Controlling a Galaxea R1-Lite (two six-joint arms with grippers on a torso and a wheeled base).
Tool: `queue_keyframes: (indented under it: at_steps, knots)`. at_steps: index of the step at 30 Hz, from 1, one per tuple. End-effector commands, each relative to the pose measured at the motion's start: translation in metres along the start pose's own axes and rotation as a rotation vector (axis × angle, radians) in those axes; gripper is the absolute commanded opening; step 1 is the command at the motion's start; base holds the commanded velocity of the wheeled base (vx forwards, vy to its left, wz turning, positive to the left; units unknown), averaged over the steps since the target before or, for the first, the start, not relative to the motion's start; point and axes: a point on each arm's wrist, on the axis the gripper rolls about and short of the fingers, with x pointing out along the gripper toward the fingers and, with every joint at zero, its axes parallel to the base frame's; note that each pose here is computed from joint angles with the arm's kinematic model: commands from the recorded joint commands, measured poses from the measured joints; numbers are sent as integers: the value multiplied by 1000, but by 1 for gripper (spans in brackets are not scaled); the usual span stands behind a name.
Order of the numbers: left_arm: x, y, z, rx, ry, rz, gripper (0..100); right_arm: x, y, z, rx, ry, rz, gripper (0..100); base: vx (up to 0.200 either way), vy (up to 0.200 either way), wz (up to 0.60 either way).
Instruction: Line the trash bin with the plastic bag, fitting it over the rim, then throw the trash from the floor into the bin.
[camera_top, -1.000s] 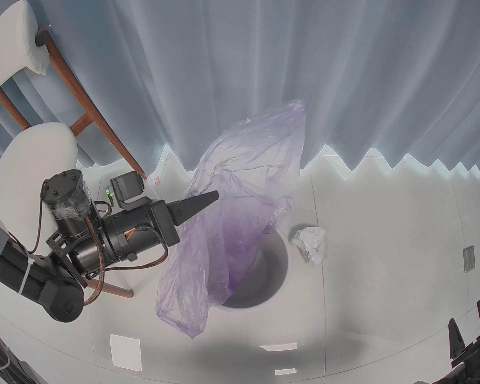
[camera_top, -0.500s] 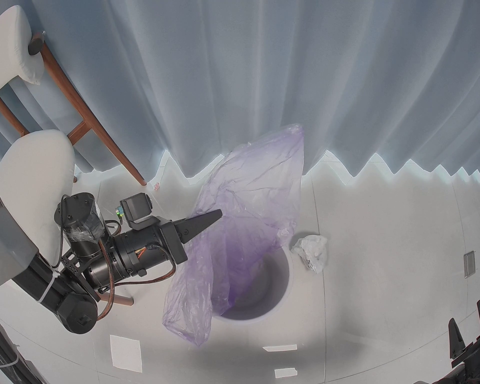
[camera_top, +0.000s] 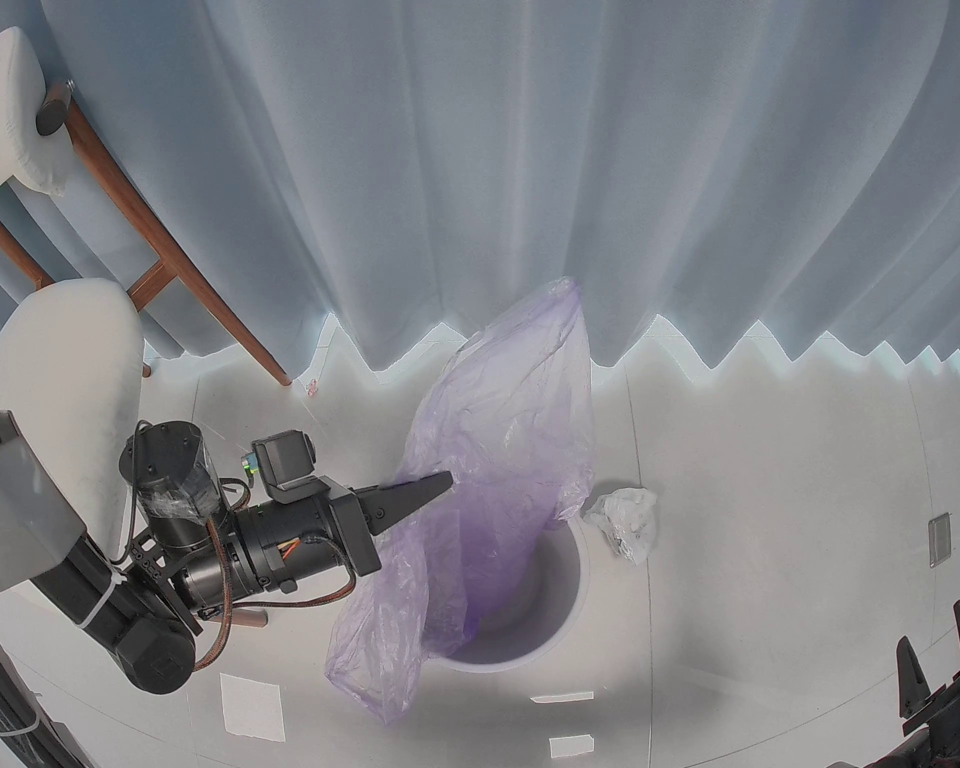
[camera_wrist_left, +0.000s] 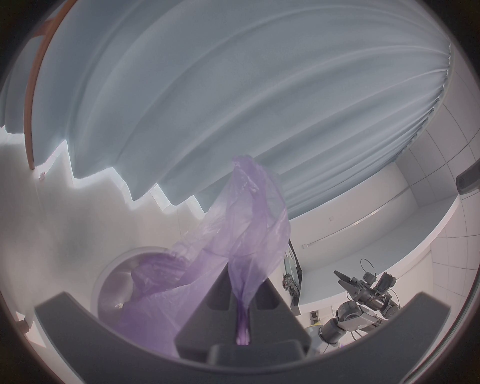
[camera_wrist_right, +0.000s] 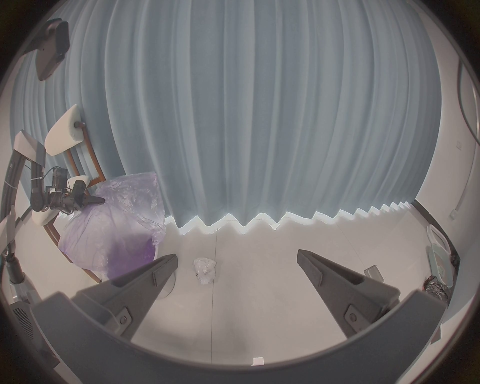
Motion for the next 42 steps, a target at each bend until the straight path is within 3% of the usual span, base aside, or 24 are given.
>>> queue_keyframes:
  at_steps: [1, 8, 15, 33, 37, 38, 42]
  knots:
    - [-1, -3, -9, -15, 32, -3, 0, 0, 0, -5, 0, 0, 2, 100, 0, 0, 0]
    - [-2, -15, -23, -29, 86, -34, 0, 0, 0, -5, 0, 0, 2, 100, 0, 0, 0]
    - [-5, -15, -28, 82, 93, -12, 0, 0, 0, -5, 0, 0, 2, 100, 0, 0, 0]
    - [-16, -19, -35, 85, 136, 18, 0, 0, 0, -5, 0, 0, 6, 100, 0, 0, 0]
    - [-17, -17, -39, 120, 162, 57, 0, 0, 0, -5, 1, 0, 5, 100, 0, 0, 0]
    - [-14, -20, -43, 132, 158, 108, 0, 0, 0, -5, 1, 0, 5, 100, 0, 0, 0]
    - [-9, -27, -46, 150, 125, 178, 0, 0, 0, -5, -11, 0, 12, 100, 0, 0, 0]
